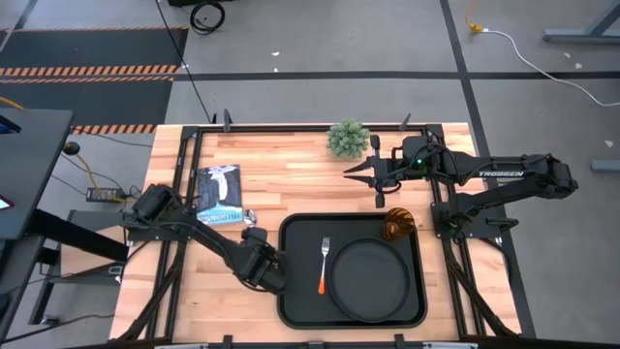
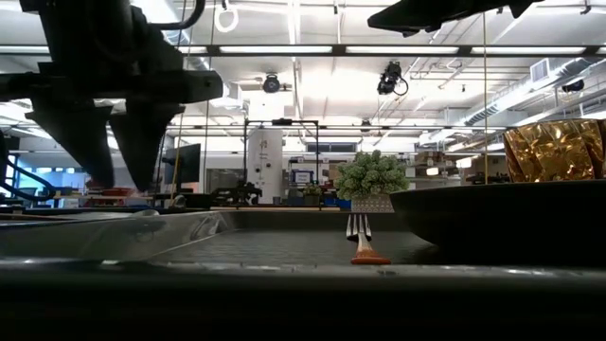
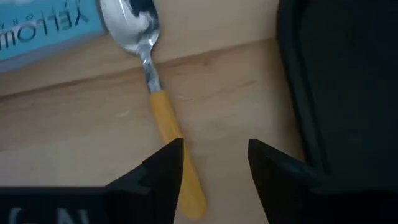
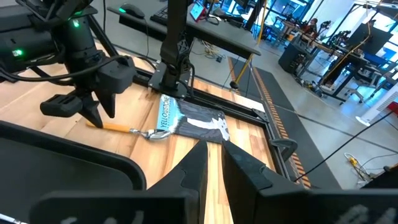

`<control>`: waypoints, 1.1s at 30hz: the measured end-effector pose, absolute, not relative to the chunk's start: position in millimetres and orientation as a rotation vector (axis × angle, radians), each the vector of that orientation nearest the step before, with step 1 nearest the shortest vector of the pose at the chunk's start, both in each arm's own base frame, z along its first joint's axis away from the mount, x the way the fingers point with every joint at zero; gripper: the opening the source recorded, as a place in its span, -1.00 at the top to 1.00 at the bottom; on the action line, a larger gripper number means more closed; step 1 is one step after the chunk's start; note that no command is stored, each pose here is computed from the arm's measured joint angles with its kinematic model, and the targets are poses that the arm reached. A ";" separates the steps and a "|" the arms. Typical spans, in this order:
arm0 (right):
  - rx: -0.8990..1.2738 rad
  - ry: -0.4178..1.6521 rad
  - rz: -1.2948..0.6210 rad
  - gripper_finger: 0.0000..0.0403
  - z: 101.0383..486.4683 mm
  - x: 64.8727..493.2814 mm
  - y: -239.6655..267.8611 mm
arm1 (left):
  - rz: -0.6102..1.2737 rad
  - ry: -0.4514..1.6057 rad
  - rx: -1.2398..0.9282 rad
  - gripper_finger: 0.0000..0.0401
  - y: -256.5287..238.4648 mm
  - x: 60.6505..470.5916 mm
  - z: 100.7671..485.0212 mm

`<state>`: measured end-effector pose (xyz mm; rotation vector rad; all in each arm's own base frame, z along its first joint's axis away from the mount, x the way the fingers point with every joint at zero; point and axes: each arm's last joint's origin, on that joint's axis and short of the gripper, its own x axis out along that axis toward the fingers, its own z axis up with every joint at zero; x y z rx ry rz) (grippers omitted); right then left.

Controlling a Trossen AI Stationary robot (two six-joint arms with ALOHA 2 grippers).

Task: Pick and place plate/cup/fork/spoon on tray
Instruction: Put the orange spoon on the black tray to the left of the orange fork

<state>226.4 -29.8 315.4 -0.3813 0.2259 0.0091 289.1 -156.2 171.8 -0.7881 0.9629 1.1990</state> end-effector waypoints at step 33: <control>-0.379 0.235 0.011 0.73 314.5 226.2 -29.7 | 1.241 0.835 -0.752 0.10 -151.8 289.0 173.4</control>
